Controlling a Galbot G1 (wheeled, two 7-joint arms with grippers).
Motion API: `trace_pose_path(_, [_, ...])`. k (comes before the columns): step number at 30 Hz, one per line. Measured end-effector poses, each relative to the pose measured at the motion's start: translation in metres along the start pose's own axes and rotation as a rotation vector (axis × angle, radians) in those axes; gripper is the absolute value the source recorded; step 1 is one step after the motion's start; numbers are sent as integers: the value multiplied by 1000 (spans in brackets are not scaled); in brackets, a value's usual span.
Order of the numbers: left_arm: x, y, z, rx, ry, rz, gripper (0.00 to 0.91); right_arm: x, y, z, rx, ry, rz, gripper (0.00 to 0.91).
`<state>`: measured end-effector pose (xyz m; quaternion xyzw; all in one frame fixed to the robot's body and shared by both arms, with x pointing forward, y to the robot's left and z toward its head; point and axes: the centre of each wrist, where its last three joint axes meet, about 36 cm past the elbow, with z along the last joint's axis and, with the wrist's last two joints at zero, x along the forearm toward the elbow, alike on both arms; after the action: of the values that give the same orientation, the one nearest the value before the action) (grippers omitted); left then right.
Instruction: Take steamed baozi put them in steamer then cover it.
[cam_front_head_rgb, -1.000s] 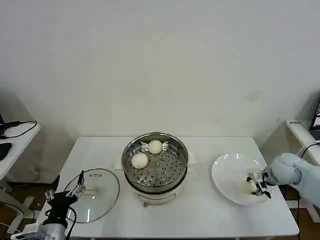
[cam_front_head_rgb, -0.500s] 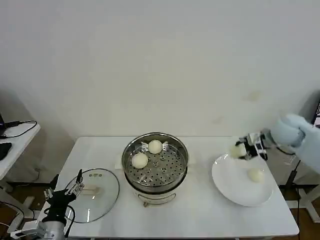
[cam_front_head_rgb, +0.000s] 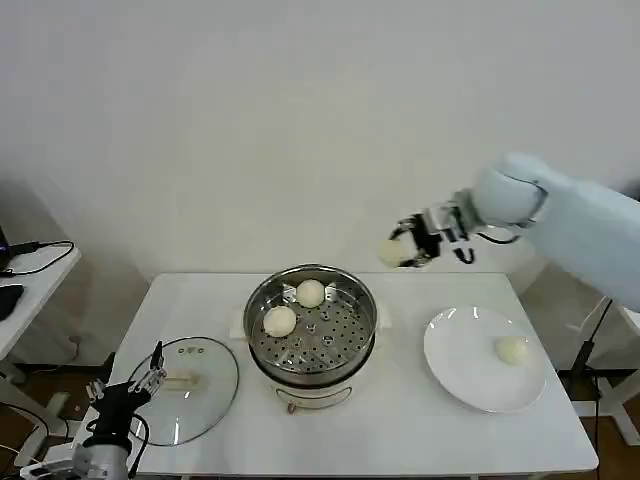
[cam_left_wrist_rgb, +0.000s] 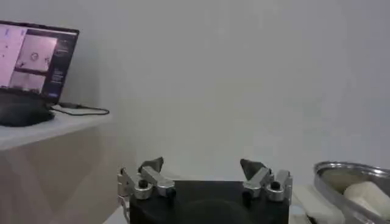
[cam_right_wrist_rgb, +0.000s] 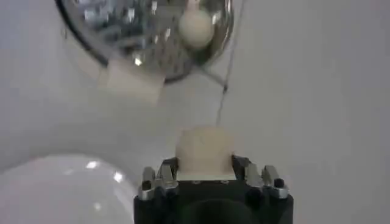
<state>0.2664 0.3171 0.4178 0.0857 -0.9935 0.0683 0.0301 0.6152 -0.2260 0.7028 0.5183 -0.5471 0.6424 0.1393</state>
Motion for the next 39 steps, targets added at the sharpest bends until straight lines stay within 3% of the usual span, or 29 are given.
trace_pose_path(7, [4, 1, -6, -5, -9, -6, 907, -36, -20, -58, 147, -74, -51, 605])
trace_pose_path(15, [9, 2, -8, -3, -13, -20, 907, -77, -14, -112, 319, -153, -144, 605])
trace_pose_path(28, [11, 4, -11, 0, -24, -35, 907, -123, 20, -133, 486, -177, -287, 605])
trace_pose_path(39, [11, 4, -11, 6, -29, -34, 907, -145, 35, -139, 551, -182, -354, 605])
